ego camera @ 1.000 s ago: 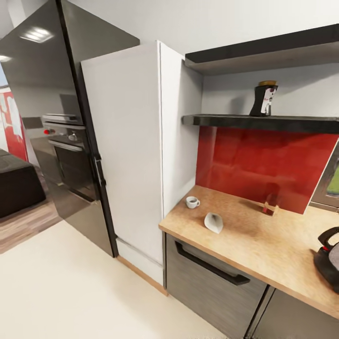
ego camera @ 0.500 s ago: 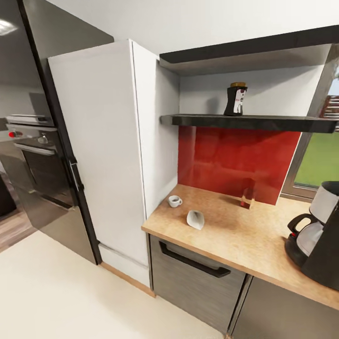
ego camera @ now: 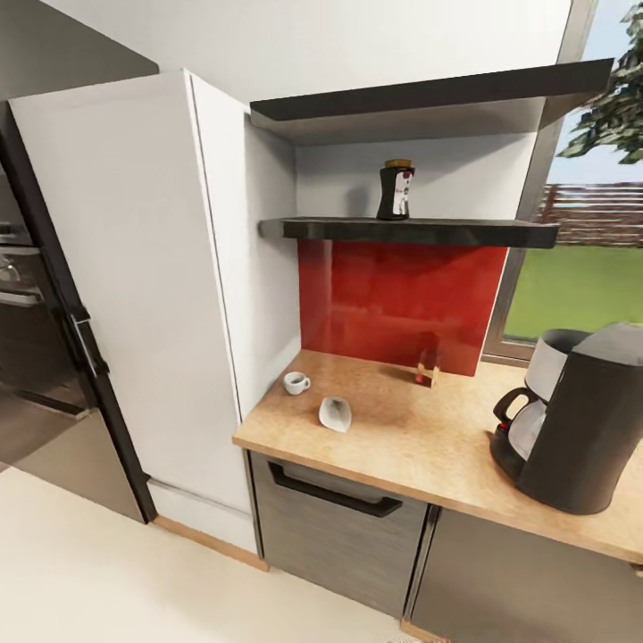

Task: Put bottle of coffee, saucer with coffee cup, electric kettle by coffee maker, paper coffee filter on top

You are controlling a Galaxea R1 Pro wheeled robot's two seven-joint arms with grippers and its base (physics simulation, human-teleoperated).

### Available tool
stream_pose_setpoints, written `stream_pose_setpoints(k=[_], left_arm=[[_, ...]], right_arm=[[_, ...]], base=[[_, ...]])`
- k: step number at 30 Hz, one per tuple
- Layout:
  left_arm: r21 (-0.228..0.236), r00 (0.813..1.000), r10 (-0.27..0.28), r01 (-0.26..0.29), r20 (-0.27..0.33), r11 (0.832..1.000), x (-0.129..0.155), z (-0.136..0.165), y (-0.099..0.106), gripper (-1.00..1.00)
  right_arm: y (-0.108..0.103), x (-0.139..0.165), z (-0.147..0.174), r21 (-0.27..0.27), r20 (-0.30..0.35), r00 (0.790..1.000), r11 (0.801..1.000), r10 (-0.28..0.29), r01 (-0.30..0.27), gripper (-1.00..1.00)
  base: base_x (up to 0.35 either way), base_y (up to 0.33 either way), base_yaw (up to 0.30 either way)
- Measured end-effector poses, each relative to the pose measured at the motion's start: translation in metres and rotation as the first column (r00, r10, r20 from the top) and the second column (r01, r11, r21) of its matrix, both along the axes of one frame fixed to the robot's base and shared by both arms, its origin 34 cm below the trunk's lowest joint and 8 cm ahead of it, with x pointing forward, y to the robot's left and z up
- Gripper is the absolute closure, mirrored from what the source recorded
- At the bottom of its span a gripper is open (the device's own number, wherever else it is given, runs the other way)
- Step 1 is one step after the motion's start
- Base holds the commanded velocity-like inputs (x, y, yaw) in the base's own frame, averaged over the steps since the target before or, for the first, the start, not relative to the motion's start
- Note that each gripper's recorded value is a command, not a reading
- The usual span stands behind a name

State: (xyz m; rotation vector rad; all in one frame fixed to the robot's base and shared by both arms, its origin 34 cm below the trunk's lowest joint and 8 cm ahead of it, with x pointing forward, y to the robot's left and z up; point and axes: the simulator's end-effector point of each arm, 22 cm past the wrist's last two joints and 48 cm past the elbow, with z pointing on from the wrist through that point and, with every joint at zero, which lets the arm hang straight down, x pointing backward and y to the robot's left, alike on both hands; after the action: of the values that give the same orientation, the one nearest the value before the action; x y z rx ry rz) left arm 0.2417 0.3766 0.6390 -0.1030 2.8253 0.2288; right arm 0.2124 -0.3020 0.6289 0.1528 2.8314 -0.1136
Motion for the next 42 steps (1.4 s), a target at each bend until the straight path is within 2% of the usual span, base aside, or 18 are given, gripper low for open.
stream_pose_setpoints(k=[6, 18, 34, 42], left_arm=[[0.003, 1.000, 0.001, -0.001, 0.001, 1.000, 0.0003, 0.0004, 0.0021, -1.00], [-0.002, 1.000, 0.000, 0.000, 0.003, 1.000, 0.0013, 0.0000, -0.0023, -1.00], [-0.004, 1.000, -0.002, 0.002, 0.002, 1.000, 0.0007, -0.0004, -0.0040, -1.00], [-0.001, 1.000, -0.001, 0.001, 0.000, 1.000, 0.0002, -0.0003, -0.0024, -1.00]], right_arm=[[0.0007, 0.0007, 0.0001, 0.001, 0.002, 1.000, 1.000, 0.000, 0.000, -1.00], [0.0007, 0.0000, 0.0000, 0.001, 0.000, 1.000, 1.000, 0.000, 0.000, -1.00], [0.0003, 0.0000, 0.0000, 0.000, 0.000, 1.000, 1.000, 0.000, 0.000, -1.00], [0.0001, 0.0008, 0.0002, -0.002, 0.001, 1.000, 1.000, 0.008, -0.008, -1.00]], base=[[0.000, 0.046, -0.295], [0.000, 0.256, -0.299], [0.000, 0.016, -0.297], [0.000, 0.000, -0.037]])
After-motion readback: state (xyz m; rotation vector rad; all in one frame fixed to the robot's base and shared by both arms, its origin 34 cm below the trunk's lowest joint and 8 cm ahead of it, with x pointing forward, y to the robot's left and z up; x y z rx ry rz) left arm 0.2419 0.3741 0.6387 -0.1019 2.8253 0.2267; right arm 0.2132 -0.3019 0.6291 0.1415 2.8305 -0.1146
